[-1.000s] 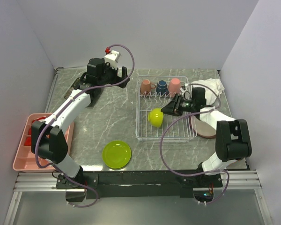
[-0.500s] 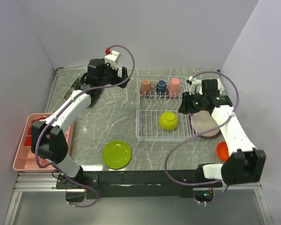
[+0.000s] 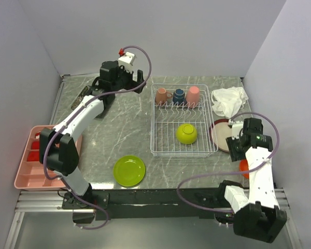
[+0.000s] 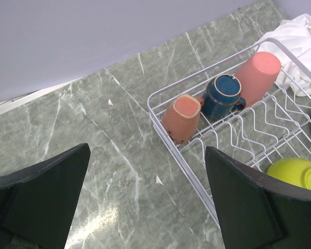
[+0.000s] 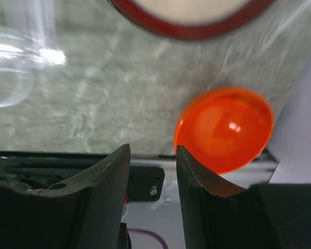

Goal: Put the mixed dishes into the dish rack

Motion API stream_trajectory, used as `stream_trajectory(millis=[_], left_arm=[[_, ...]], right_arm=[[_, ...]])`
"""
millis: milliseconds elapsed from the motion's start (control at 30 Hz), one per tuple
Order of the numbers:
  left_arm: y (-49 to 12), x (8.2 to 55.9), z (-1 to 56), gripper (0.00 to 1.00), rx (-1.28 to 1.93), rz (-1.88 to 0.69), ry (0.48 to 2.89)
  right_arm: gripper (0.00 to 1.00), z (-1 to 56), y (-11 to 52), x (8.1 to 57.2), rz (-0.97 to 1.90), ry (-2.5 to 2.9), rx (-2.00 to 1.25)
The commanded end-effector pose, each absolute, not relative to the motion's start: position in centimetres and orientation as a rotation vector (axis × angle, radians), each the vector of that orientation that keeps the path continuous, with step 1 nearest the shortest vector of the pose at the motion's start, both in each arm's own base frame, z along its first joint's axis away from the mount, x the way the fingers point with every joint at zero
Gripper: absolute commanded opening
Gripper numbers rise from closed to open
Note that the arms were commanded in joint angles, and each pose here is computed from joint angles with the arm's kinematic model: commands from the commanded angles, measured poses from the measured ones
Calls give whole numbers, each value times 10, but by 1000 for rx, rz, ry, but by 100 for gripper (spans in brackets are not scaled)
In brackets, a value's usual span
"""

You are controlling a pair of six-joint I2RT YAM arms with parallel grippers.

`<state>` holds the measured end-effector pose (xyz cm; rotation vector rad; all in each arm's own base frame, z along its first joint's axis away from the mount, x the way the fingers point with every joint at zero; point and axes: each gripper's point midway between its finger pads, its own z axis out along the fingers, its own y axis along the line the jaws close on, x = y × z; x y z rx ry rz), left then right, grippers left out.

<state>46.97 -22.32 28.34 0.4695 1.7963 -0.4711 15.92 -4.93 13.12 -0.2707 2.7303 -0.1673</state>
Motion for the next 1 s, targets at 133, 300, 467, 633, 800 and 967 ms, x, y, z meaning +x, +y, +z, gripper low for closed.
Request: stream_trajectory(millis=[133, 300, 467, 633, 800, 967], left_arm=[[-244, 488, 307, 99, 497, -510, 1757], [-247, 501, 310, 99, 525, -477, 1774], [-254, 508, 310, 99, 528, -468, 1779], [-271, 503, 310, 100, 591, -454, 1756], [-278, 501, 304, 99, 599, -471, 1763], [-275, 500, 305, 100, 595, -458, 1761]], right_arm=[[48, 85, -79, 143, -228, 2873, -177], [47, 78, -90, 143, -253, 2905, -156], [45, 69, -101, 140, -266, 2942, -143], [35, 62, -102, 135, -205, 2996, -113], [20, 64, -98, 135, -158, 3006, -118], [8, 68, -90, 133, -86, 3038, -87]])
